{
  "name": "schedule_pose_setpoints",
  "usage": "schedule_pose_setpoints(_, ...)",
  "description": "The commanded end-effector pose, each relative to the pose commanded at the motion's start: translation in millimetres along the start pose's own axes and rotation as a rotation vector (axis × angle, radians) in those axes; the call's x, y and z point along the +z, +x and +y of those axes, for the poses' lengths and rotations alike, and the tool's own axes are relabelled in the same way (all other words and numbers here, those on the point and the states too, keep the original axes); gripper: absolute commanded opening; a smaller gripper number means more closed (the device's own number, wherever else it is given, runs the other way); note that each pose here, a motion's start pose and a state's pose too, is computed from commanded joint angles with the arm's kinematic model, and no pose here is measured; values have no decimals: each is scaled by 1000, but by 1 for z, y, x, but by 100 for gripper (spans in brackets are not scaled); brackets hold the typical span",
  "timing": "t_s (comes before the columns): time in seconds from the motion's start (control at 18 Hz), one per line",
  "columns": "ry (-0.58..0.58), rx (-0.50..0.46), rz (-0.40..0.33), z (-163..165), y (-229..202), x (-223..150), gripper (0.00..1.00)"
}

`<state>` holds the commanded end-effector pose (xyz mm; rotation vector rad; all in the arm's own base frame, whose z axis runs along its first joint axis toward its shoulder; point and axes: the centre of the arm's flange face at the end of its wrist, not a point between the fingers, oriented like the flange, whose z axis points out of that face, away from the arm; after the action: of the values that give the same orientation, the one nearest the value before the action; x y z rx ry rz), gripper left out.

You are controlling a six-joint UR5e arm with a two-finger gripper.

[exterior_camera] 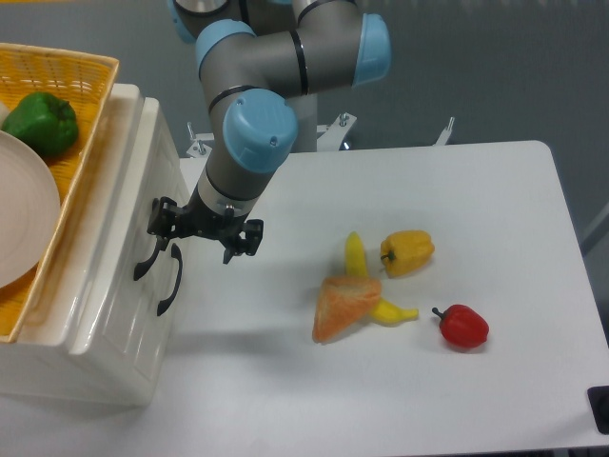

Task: Slide open the top white drawer
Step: 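Move the gripper down and toward the top drawer's black handle, then hook the gripper fingers onto the top drawer handle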

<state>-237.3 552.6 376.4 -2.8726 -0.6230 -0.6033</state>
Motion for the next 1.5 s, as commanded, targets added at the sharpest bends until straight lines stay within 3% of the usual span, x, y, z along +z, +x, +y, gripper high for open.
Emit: schedule_pose_setpoints(1.5, -75, 5, -31, 11, 16, 5, 100)
